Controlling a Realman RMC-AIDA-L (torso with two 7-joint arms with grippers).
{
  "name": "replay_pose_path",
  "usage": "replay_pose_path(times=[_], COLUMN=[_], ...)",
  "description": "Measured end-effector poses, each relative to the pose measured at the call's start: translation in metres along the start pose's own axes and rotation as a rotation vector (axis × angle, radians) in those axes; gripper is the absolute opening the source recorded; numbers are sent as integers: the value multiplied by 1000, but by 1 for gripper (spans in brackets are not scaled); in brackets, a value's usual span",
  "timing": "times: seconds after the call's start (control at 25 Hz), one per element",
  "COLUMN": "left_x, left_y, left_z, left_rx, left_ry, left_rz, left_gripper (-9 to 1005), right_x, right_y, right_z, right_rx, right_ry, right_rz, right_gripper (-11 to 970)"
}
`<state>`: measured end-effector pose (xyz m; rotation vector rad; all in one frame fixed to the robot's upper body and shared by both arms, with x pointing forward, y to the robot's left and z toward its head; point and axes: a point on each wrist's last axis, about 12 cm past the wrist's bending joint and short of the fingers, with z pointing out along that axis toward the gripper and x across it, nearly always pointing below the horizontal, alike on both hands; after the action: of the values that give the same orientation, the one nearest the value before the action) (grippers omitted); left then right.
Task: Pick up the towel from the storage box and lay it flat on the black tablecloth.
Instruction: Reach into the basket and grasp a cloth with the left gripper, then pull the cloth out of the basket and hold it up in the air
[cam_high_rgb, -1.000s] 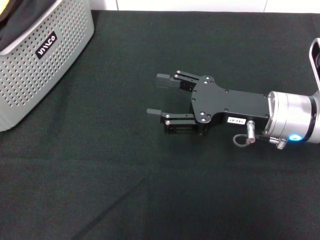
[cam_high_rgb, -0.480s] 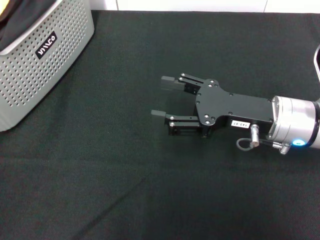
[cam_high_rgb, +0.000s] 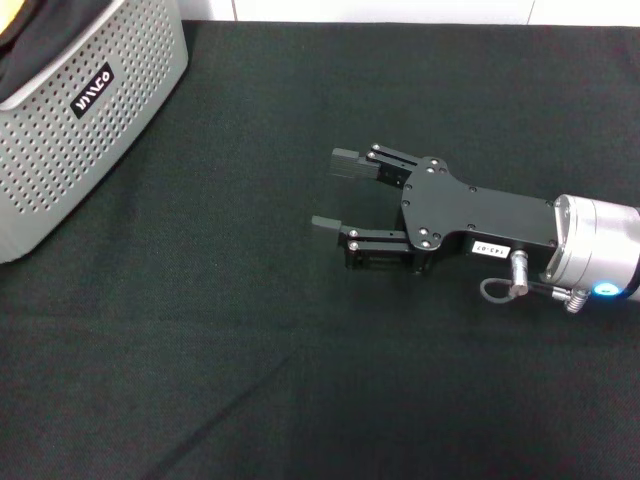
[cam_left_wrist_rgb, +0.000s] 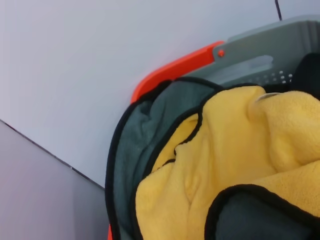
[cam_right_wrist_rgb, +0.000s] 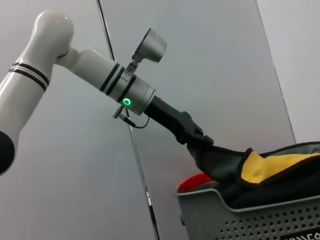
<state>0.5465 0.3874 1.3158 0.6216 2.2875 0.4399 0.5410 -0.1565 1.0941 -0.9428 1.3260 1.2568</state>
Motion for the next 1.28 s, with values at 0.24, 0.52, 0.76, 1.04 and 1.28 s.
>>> replay_pose_path(times=[0.24, 0.52, 0.76, 1.04, 1.28], left_x=[-7, -33, -43, -52, -58], left_y=[-7, -19, -24, -22, -27], left_z=[-14, -26, -30, -45, -53], left_rx=[-34, -36, 45, 146, 215], left_ry=[-53, -156, -271, -469, -565], left_rz=[23, 56, 59, 24, 22], left_gripper=[23, 22, 21, 20, 19], right_x=[0, 2, -2, -10, -21], right_y=[0, 2, -1, -8, -19], right_z=[0, -9, -6, 3, 15], right_rx=[-1, 21, 26, 24, 42], right_ry=[-4, -24, -31, -27, -22], right_rz=[-4, -3, -34, -105, -194], right_gripper=[868, 868, 868, 868, 868])
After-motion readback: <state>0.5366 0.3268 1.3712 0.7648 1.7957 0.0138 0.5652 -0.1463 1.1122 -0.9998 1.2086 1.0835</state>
